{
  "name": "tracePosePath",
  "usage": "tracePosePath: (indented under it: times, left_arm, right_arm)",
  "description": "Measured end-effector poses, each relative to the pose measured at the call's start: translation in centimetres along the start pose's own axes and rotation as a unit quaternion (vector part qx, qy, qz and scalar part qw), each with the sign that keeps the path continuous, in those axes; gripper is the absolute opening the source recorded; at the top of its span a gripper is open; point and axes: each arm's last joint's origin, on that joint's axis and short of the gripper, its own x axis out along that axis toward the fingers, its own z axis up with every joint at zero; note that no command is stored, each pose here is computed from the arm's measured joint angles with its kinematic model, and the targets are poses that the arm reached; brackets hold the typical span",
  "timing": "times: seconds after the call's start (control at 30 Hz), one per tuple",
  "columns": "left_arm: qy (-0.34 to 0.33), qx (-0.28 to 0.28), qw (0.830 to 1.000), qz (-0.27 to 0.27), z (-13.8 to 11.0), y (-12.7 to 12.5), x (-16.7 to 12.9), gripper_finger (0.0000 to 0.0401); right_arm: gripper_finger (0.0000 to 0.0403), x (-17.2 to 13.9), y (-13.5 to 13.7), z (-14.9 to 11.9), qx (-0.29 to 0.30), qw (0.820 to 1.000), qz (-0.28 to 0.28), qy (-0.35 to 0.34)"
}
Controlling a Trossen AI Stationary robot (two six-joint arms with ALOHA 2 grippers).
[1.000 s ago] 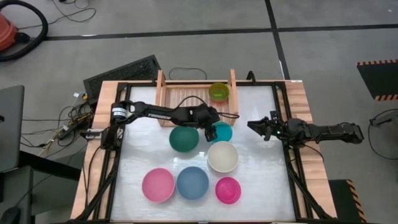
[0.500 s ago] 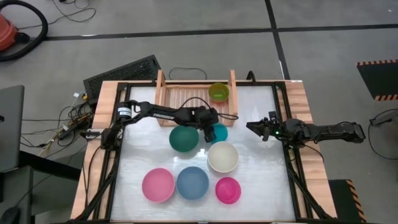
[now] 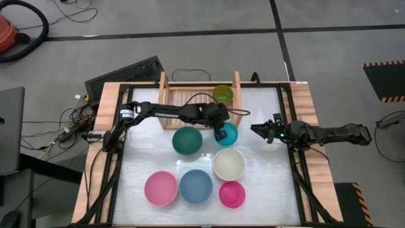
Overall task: Place and stack bowls onto a shelf
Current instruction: Stack the small light blue bowl on top of the small light green bowl on the shelf
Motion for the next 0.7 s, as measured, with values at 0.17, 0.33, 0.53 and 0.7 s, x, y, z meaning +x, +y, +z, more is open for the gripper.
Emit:
tracePosePath:
  times: [0.17,0.33,0.53,0.7]
  left_arm:
    - [0.010,-0.002,0.999,0.047,2.4,2.9,-2.1,0.0000]
    - [0.006,-0.058,0.995,0.076,3.4,8.3,-2.6,0.0000]
    - [-0.006,-0.186,0.979,0.083,2.8,16.6,-3.0,0.0000]
    - [-0.066,-0.236,0.966,0.080,3.6,18.3,-3.2,0.0000]
  right_arm:
    - [0.0189,0.0,0.0,0.0,-0.001,1.000,0.000,0.000]
    - [0.0189,0.0,0.0,0.0,-0.001,1.000,0.000,0.000]
    - [0.0189,0.0,0.0,0.0,-0.001,1.000,0.000,0.000]
    - [0.0189,0.0,-0.1,0.1,-0.001,1.000,-0.010,-0.012]
